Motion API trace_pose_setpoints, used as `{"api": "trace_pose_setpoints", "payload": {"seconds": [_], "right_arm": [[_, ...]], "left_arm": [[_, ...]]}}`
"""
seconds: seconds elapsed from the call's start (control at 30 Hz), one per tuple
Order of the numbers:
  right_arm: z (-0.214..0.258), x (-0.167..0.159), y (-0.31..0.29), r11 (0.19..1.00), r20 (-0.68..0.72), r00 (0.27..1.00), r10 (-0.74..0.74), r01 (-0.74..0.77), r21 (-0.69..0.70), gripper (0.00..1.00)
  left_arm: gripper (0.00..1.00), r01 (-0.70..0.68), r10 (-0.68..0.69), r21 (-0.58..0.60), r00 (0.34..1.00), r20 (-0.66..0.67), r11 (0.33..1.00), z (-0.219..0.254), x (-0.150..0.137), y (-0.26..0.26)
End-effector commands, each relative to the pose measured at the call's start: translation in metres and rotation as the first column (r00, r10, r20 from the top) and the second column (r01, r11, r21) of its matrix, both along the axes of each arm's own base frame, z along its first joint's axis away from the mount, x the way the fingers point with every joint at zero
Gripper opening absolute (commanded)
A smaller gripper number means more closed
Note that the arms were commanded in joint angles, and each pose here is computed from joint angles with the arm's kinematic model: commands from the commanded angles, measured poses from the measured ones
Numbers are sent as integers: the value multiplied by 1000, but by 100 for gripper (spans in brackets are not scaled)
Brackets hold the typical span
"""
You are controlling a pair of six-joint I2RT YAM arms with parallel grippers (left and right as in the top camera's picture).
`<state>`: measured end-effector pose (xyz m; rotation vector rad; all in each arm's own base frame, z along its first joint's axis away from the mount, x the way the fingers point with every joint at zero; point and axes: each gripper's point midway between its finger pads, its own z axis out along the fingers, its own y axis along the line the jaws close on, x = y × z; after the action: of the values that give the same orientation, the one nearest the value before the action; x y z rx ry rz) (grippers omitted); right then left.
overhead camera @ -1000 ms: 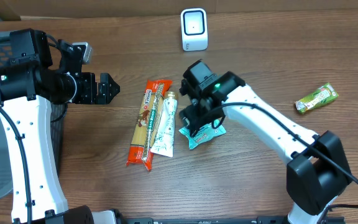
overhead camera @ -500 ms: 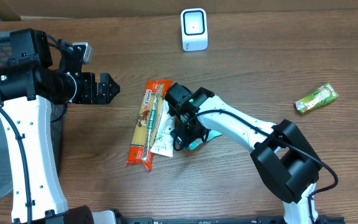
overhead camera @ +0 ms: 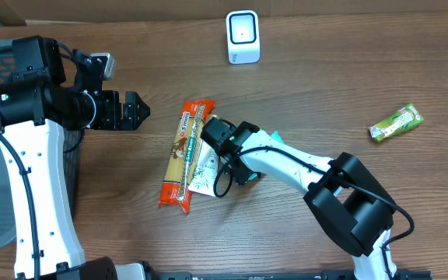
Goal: Scan the item barcode
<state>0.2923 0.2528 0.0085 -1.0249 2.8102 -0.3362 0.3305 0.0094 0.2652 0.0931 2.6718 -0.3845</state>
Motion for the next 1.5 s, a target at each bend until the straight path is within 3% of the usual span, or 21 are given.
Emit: {"api": "trace_pose_setpoints", "payload": {"seconds": [0.0,0.1,0.3,0.43,0.6,0.83,0.97,1.2,1.27,1.33,1.37,1.47], "right_arm": [[-34,-7,-32,990,-20,999,-34,31,-138,69],[-35,-7,-32,990,-19,999,-34,31,-137,55],[-35,-6,-31,991,-16,999,-35,32,-132,11],[-35,-8,-32,990,-23,999,-33,29,-140,4],[-32,-16,-26,993,-64,997,-31,23,-118,4],[21,-31,28,979,-263,964,-33,84,185,4],[77,-28,55,887,-324,946,5,146,439,4],[169,-24,72,616,-366,921,130,214,758,4],[167,-14,61,633,-351,933,84,222,741,4],[152,-2,42,707,-312,950,-2,222,672,5],[143,4,32,748,-282,958,-46,220,626,12],[126,11,5,838,-212,969,-129,221,499,57]], "left_arm": [[100,27,-28,3,999,21,1000,4,2,-3],[100,27,-27,3,999,21,1000,4,2,-3],[99,27,-28,3,999,21,1000,4,2,-3],[100,27,-27,3,999,21,1000,4,2,-3],[99,27,-28,3,999,21,1000,4,2,-3],[99,27,-28,3,999,21,1000,4,2,-3],[100,27,-27,3,999,21,1000,4,2,-3],[100,27,-28,3,999,21,1000,4,2,-3],[100,27,-27,3,999,21,1000,4,2,-3],[100,27,-28,3,999,21,1000,4,2,-3],[100,27,-28,3,999,21,1000,4,2,-3],[100,27,-28,3,999,21,1000,4,2,-3]]}}
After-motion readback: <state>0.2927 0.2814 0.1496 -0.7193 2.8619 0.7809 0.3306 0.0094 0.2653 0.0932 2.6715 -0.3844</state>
